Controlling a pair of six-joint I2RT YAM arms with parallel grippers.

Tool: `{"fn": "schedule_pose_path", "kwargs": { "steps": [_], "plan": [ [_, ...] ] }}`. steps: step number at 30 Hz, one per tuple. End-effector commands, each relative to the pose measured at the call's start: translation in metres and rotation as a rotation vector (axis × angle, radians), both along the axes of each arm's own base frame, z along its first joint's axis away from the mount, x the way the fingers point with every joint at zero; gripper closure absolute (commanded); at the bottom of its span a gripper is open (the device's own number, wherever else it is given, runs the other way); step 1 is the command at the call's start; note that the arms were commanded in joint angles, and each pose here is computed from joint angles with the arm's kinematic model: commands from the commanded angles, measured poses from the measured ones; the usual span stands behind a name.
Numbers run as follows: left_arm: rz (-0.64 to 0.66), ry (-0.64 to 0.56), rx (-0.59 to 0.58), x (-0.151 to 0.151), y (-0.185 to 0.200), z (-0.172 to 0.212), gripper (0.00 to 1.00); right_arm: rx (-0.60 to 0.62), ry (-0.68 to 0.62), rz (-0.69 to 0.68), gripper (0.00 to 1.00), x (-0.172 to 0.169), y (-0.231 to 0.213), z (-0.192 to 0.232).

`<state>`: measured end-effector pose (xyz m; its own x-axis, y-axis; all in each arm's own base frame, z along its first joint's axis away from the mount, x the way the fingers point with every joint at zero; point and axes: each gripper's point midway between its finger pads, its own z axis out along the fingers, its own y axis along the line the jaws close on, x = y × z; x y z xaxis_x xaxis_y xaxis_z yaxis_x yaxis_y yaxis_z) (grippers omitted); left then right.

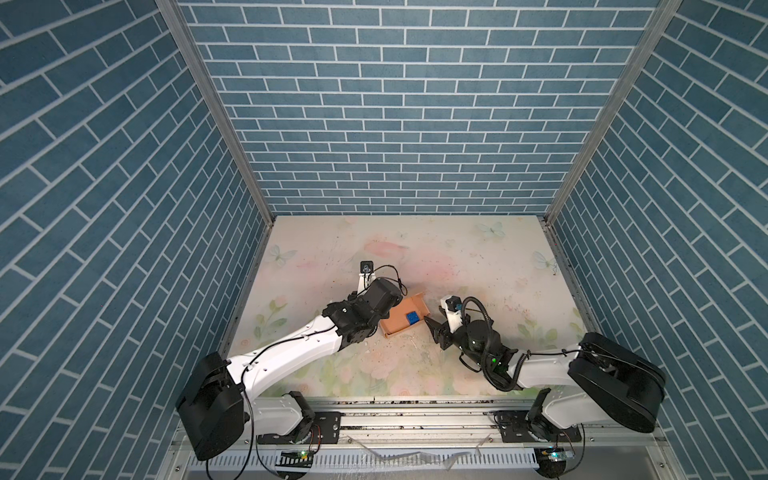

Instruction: Fold the paper box

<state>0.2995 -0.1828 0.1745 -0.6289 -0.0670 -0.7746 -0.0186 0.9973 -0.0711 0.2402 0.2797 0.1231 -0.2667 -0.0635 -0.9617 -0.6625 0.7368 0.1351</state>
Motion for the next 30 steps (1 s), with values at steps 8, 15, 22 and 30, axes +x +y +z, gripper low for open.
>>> {"fn": "schedule_pose_path", "kwargs": {
  "steps": [8,15,22,30],
  "plan": [
    [-0.084,0.068,0.077,0.036,-0.017,0.007,0.53,-0.017,0.113,-0.082,0.40,-0.008,-0.026,0.033],
    [-0.209,0.165,0.087,0.058,-0.064,-0.019,0.54,-0.033,0.210,-0.174,0.40,-0.006,-0.050,0.039],
    [-0.275,0.228,0.086,0.053,-0.094,-0.051,0.56,-0.021,0.351,-0.201,0.40,-0.003,-0.063,0.029],
    [-0.289,0.286,0.104,0.032,-0.101,-0.086,0.57,0.011,0.368,-0.223,0.40,-0.001,-0.075,0.032]
  ]
}}
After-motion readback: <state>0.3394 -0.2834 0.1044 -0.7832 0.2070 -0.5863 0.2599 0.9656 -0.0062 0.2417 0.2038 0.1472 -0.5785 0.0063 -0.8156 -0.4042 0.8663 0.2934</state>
